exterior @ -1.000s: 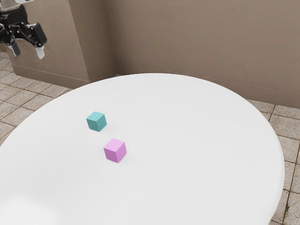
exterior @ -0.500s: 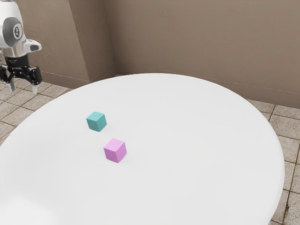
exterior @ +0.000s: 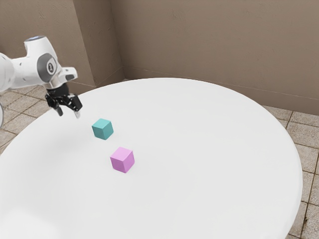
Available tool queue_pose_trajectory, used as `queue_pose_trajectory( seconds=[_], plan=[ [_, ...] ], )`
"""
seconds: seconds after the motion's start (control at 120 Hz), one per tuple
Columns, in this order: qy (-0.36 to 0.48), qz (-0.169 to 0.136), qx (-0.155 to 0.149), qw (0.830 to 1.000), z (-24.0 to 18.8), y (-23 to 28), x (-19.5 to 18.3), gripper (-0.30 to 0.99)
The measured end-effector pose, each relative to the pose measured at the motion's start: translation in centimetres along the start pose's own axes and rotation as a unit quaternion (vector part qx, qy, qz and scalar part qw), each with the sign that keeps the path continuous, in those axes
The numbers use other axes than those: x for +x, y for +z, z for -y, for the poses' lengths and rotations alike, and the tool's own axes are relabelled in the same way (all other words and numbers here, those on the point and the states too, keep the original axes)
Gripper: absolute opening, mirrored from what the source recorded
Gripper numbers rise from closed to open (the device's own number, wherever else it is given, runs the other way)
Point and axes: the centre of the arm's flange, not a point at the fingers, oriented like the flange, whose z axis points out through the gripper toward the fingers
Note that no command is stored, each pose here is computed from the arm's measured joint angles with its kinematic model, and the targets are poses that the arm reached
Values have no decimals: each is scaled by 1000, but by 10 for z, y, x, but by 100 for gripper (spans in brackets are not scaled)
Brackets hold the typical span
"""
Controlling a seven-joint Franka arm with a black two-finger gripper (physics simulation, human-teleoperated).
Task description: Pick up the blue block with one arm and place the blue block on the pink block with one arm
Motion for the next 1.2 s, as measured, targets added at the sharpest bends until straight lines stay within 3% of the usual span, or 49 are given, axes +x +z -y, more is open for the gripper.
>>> queue_pose_trajectory(
  seconds=[0.125,0.267,0.5,0.758,1.2],
  plan=[
    [14,-14,-5,1000,-7,-6,-17,69],
    [60,-34,-6,998,-40,3,15,69],
    [78,-16,-7,997,-41,47,25,69],
    [93,-8,-8,996,-47,60,54,69],
    [69,20,-11,997,-51,90,59,69]
  ],
)
